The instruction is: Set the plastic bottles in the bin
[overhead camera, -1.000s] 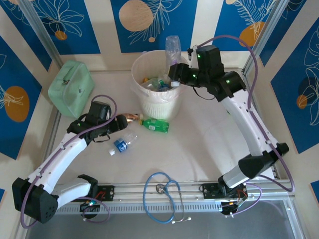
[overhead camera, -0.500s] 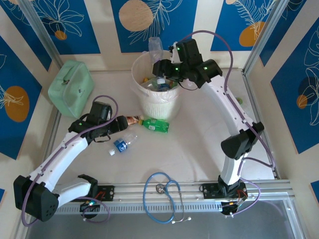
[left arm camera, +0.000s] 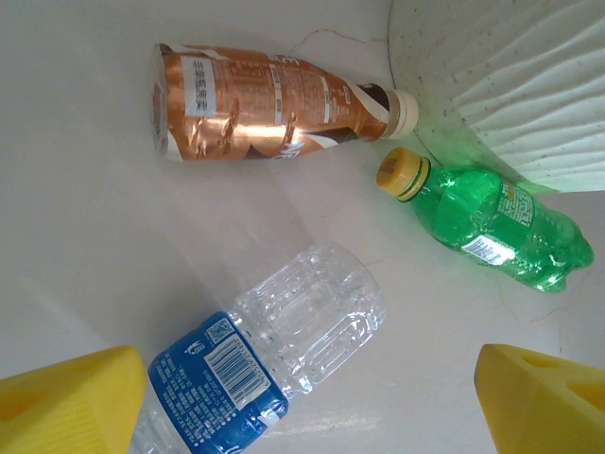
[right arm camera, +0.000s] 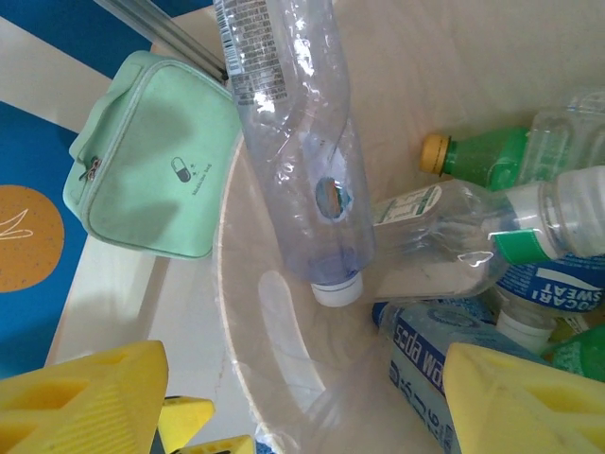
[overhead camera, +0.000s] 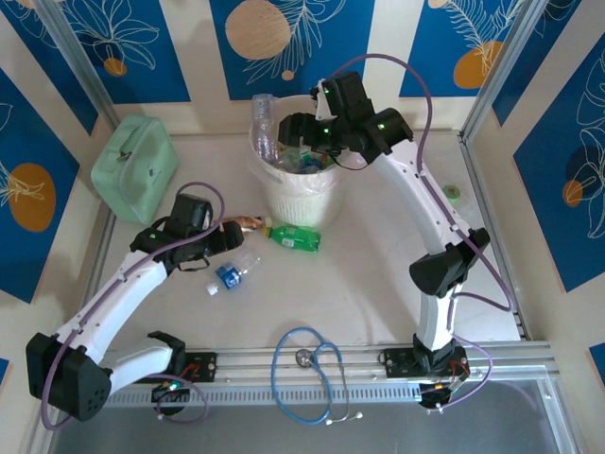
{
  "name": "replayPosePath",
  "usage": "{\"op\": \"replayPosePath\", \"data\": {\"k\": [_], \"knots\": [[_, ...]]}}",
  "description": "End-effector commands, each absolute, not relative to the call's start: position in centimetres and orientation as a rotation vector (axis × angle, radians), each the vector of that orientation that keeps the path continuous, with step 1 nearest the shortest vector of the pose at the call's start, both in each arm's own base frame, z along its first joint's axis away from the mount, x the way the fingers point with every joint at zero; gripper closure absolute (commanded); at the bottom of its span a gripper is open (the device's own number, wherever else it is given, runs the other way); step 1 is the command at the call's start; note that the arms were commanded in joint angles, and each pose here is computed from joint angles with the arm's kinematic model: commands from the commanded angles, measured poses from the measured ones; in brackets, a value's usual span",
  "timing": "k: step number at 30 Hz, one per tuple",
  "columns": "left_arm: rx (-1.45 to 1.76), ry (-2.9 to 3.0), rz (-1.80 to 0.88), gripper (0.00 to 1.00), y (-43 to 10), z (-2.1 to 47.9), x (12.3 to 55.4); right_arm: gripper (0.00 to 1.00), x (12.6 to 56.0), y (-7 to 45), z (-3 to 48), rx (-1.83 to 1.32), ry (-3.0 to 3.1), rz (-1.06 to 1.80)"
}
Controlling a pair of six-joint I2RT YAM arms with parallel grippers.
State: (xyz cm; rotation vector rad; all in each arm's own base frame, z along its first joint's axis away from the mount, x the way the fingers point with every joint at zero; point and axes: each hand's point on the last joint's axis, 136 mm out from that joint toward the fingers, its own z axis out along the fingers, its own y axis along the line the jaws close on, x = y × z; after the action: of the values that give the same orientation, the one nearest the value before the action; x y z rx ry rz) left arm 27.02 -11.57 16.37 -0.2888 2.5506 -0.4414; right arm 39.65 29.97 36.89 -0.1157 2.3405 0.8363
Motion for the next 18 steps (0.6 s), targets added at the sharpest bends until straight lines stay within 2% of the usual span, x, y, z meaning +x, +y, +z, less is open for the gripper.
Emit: {"op": "replayPosePath", "data": {"k": [1,7,10,13,18], "knots": [[-0.287,2.541,-0.415,0.10,-10.7,16.7,26.7,0.23,37.3,28.4,40.2,-0.129,2.261,0.830],[-0.285,2.536,-0.414,0.10,-10.6,17.2,26.5,0.24,35.1,26.9,40.5,-0.109,2.225,0.831],[-0.278,2.514,-0.396,0.11,-10.3,18.1,26.8,0.28,34.6,26.3,40.4,-0.104,2.226,0.815],[-0.253,2.453,-0.379,0.15,-10.1,21.3,28.2,0.32,33.9,26.0,40.3,-0.110,2.224,0.810],[-0.222,2.261,-0.397,0.21,-10.1,29.7,31.3,0.32,31.8,25.9,40.8,-0.144,2.190,0.806]]}}
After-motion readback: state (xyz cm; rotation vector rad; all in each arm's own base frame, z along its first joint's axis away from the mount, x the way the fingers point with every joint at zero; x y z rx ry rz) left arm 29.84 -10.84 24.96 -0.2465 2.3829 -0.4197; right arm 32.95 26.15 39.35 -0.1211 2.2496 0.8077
